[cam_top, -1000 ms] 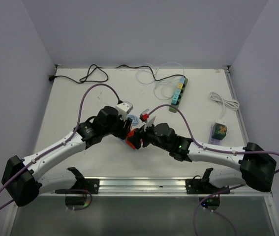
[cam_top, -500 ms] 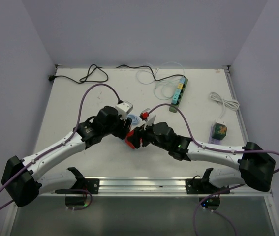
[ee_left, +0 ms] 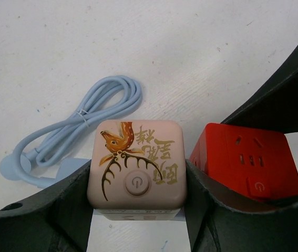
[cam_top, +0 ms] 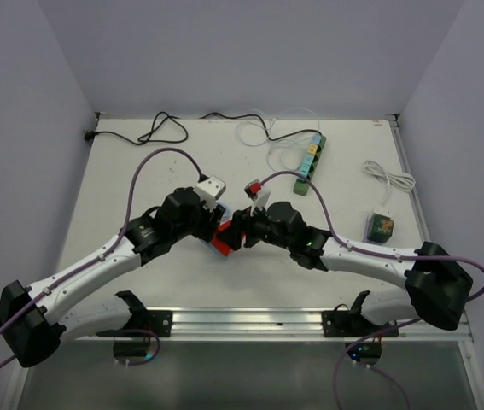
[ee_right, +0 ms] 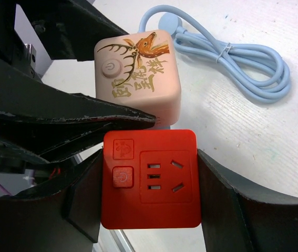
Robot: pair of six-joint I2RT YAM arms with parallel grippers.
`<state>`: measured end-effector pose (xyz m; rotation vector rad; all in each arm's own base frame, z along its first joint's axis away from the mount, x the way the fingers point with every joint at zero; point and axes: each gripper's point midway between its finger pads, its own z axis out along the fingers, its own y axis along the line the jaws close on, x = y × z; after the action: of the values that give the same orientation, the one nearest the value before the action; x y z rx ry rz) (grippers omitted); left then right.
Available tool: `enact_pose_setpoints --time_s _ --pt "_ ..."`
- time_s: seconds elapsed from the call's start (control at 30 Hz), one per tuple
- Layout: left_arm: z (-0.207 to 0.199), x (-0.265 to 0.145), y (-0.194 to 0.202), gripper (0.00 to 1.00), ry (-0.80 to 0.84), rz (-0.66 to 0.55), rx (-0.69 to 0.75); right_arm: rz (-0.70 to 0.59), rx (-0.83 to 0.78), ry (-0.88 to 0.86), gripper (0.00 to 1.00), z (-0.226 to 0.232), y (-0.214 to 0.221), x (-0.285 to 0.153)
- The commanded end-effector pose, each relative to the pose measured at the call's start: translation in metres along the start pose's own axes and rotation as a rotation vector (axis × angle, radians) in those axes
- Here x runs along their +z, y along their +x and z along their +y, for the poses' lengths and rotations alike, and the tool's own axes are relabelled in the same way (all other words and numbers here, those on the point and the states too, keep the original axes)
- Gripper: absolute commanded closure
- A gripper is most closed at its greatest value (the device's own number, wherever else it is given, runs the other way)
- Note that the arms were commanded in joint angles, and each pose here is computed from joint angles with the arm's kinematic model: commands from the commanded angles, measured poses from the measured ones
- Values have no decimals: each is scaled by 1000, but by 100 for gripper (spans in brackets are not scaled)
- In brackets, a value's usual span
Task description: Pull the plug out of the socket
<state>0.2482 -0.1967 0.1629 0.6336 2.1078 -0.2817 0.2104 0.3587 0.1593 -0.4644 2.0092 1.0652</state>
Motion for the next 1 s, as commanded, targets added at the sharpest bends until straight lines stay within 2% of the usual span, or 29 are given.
enact_pose_setpoints --time_s 0.0,0.1,0.3,0.53,0.63,0.77,0.87,0.97 --pt "21 -19 -103 100 -118 -350 -74 253 -85 160 100 -38 71 -15" --pt "20 -11 -98 100 -122 -309 -58 258 -177 125 100 -25 72 -19" --pt "18 -2 -92 100 -125 -262 -35 263 -231 103 100 -18 73 -24" --pt "22 -8 -95 100 -146 -286 -46 204 -136 196 100 -32 63 -26" --pt "25 -14 -98 100 -156 -316 -55 182 -62 158 100 -28 60 -23" --pt "26 -14 -98 100 -166 -318 -60 182 -49 159 100 -31 63 -22" --pt "32 -15 -97 100 -200 -313 -69 176 -58 258 100 -49 62 -24" --pt "37 -10 -92 100 -238 -287 -80 140 -31 428 100 -82 54 -34"
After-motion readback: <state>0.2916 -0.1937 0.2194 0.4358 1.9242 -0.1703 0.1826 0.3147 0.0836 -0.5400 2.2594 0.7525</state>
